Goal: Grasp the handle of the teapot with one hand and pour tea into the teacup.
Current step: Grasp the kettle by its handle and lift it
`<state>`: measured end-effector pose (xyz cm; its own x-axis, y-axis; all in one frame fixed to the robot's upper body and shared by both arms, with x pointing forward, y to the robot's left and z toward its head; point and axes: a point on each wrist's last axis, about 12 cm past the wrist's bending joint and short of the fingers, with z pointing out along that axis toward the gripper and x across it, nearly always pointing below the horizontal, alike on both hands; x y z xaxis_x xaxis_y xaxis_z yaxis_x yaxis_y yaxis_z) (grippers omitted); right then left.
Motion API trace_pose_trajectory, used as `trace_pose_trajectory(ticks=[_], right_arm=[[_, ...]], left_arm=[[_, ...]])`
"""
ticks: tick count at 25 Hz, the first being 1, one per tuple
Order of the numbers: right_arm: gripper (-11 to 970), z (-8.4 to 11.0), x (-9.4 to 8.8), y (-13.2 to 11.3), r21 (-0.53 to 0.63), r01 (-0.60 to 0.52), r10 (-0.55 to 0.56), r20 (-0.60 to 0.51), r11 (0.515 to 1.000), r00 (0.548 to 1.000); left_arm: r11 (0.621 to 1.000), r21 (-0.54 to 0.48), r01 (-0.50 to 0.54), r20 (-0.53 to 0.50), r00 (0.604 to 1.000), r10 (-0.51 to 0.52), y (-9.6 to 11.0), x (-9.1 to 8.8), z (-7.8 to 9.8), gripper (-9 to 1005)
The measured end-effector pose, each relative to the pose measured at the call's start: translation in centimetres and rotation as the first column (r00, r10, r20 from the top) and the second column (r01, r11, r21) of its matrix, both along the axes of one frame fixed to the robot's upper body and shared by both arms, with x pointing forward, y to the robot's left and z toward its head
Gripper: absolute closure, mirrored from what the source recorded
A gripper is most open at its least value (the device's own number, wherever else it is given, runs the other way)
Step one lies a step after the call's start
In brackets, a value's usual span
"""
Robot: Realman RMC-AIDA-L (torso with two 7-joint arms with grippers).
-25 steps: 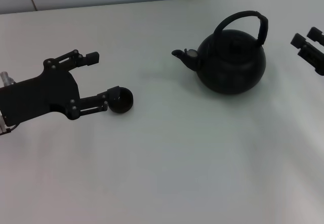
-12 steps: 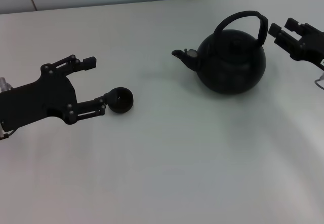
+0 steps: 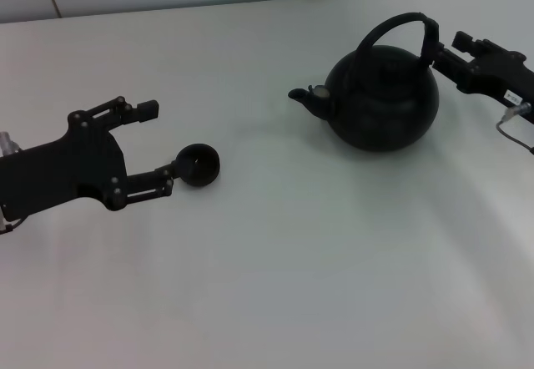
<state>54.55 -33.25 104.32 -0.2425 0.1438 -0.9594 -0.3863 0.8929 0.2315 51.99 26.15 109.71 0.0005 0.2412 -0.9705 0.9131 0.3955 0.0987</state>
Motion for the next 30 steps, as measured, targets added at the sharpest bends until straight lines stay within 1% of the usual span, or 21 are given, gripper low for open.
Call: trace_pose_trajectory(ticks=[1,6,7,14,25,30], right_arm=[[414,-0.1,0.3,0.2,-0.003,0.005,-0.005,-0.010,1.000,1.000],[415,0.0,0.9,0.5,-0.011,0.011,-0.011,-0.018,1.000,1.000],[415,0.0,0.9,0.5,-0.011,0.011,-0.011,-0.018,1.000,1.000],[415,0.0,1.6,1.1,-0.016,0.006,-0.006,-0.024,1.000,1.000],[581,-0.1,1.6,1.4,-0.026,-0.012,0.011,-0.030,1.000,0.999],[744,-0.2,1.5,1.3,-0.029,-0.012,0.011,-0.031,0.999,0.999]], left_arm=[[1.000,0.009,0.004,-0.003,1.000,-0.004,0.0,0.0,-0.1,165],[1.000,0.017,0.007,-0.006,1.000,-0.007,0.0,-0.1,-0.2,165],[0.999,0.032,0.017,-0.006,1.000,-0.016,-0.1,0.0,-0.2,165],[0.999,0.035,0.013,-0.005,1.000,-0.013,-0.1,0.1,-0.2,165],[0.999,0.039,0.008,-0.003,1.000,-0.008,0.0,0.1,-0.3,165],[0.999,0.036,0.000,-0.003,1.000,0.000,0.2,0.2,-0.3,165]])
